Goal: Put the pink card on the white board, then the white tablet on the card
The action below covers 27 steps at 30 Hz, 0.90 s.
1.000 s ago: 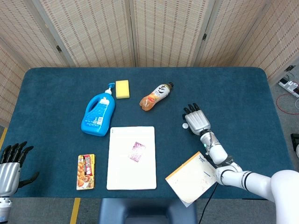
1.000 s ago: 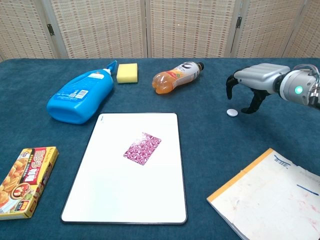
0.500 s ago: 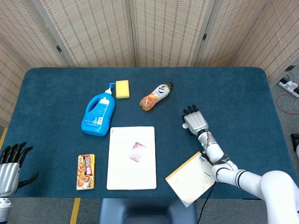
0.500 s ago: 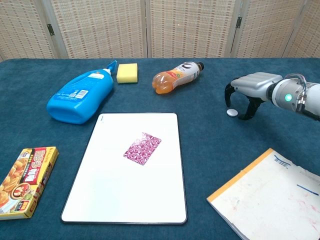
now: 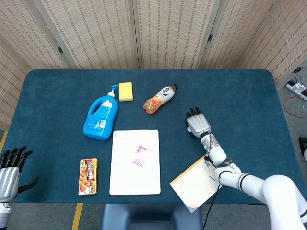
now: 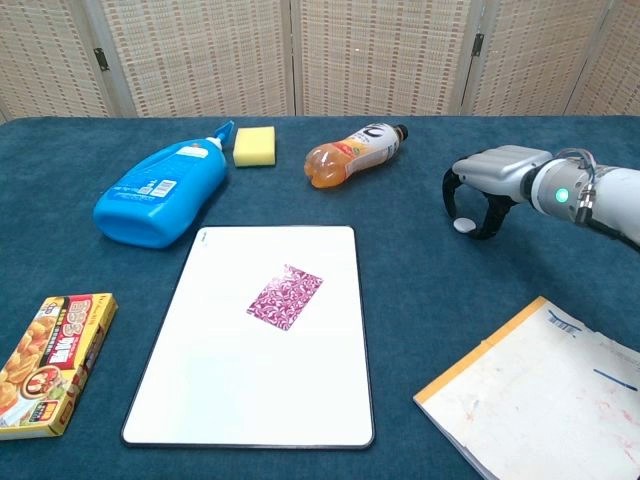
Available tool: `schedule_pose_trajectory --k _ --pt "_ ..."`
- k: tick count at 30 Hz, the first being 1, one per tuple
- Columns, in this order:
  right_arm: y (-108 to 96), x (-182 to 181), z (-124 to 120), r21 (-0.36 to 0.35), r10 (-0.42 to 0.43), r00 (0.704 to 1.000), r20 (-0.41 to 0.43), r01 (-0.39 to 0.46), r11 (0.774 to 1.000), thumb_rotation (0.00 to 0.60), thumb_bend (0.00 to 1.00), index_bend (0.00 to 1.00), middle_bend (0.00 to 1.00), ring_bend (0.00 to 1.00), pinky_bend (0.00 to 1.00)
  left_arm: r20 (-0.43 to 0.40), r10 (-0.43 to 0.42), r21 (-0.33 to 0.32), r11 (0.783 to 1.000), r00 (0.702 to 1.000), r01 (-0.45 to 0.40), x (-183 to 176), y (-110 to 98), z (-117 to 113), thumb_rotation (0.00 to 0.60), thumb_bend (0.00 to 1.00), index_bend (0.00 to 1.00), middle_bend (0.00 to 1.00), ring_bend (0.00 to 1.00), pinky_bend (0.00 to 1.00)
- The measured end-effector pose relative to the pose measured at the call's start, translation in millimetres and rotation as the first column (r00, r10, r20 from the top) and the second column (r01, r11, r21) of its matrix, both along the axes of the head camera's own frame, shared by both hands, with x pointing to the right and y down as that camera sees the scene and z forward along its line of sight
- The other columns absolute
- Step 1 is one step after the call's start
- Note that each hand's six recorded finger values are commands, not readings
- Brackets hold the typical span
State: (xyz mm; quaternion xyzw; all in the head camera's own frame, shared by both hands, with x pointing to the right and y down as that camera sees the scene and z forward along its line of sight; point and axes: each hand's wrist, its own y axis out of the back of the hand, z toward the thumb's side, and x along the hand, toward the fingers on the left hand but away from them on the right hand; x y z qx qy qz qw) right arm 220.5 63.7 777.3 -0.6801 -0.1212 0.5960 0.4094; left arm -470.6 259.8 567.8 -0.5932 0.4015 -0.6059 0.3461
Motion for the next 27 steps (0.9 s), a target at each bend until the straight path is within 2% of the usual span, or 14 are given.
schedule_pose_trajectory --k 17,27 --pt "0.0 -3.1 4.0 0.005 -0.016 1.0 -0.025 0.016 1.0 0.6 0.34 0.45 0.21 0.05 0.0 0.0 -0.005 -0.006 1.0 1.0 0.005 -2.5 1.1 2.4 0.6 0.24 0.21 0.11 0.09 0.0" --pt "-1.6 -4.4 -3.1 0.006 -0.004 1.0 0.001 0.004 1.0 0.6 0.34 0.48 0.23 0.08 0.0 -0.001 -0.003 -0.006 1.0 1.0 0.003 -1.8 0.8 2.7 0.6 0.24 0.21 0.11 0.09 0.0"
